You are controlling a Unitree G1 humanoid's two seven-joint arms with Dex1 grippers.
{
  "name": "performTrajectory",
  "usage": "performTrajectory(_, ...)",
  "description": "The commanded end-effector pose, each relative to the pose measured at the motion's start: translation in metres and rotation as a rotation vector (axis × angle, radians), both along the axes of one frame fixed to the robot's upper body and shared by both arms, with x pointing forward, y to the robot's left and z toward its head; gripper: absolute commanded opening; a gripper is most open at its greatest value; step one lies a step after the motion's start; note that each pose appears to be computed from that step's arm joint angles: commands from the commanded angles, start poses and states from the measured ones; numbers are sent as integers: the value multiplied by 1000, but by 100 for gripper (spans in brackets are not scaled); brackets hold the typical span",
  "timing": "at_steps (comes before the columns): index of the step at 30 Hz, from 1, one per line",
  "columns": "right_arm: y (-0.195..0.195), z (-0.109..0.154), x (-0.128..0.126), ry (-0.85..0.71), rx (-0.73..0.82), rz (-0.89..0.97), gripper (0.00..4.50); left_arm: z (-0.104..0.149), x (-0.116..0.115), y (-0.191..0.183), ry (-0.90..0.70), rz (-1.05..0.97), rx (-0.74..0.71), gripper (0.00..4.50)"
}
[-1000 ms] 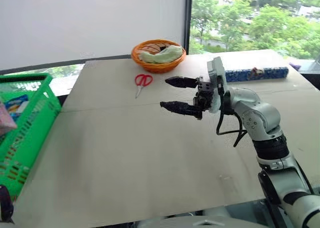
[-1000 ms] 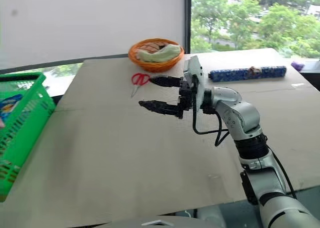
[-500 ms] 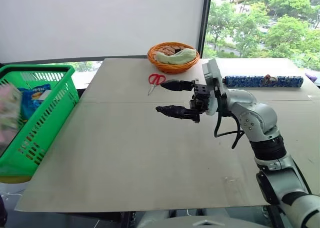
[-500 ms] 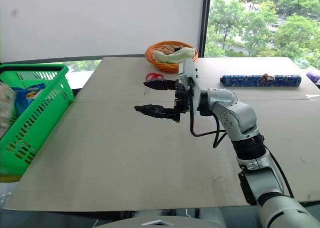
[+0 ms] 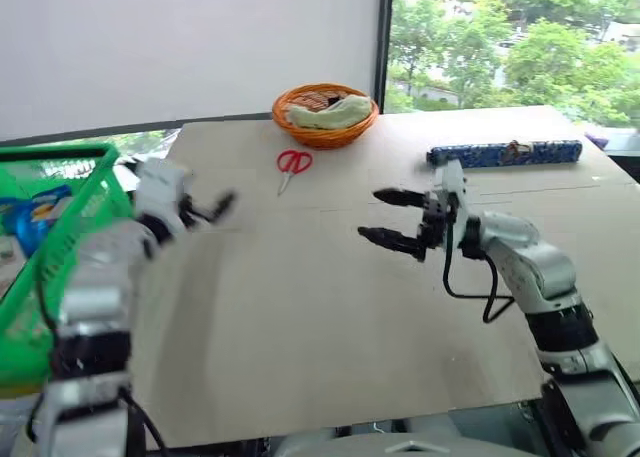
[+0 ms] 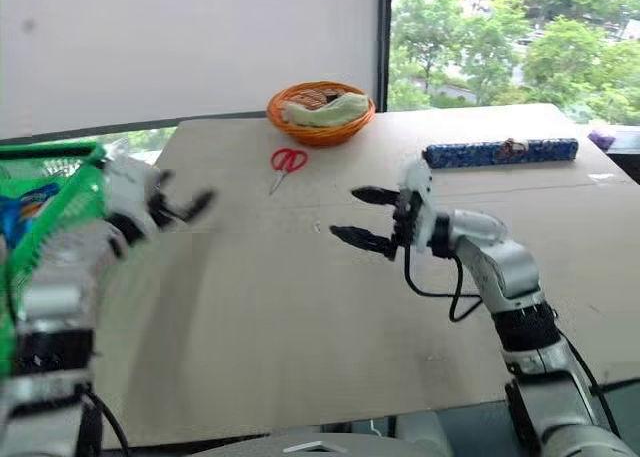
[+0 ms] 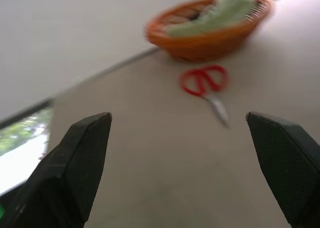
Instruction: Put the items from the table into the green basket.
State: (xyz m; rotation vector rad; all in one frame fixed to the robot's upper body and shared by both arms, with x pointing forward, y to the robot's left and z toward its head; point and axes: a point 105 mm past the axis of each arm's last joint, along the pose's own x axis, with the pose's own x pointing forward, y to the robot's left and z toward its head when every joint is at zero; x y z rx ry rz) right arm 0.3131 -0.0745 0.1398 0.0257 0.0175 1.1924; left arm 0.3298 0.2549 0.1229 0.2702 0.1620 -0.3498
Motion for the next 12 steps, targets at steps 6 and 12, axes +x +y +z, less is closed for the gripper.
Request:
performTrajectory(6,-58,-39,2,-102,-144,-295,450,-57,-54,-62,124,-175,-52,445)
performTrajectory(12,-71,-53,-5,-78,-163,-334,450,-69,-54,-69,156,-190,-35,445)
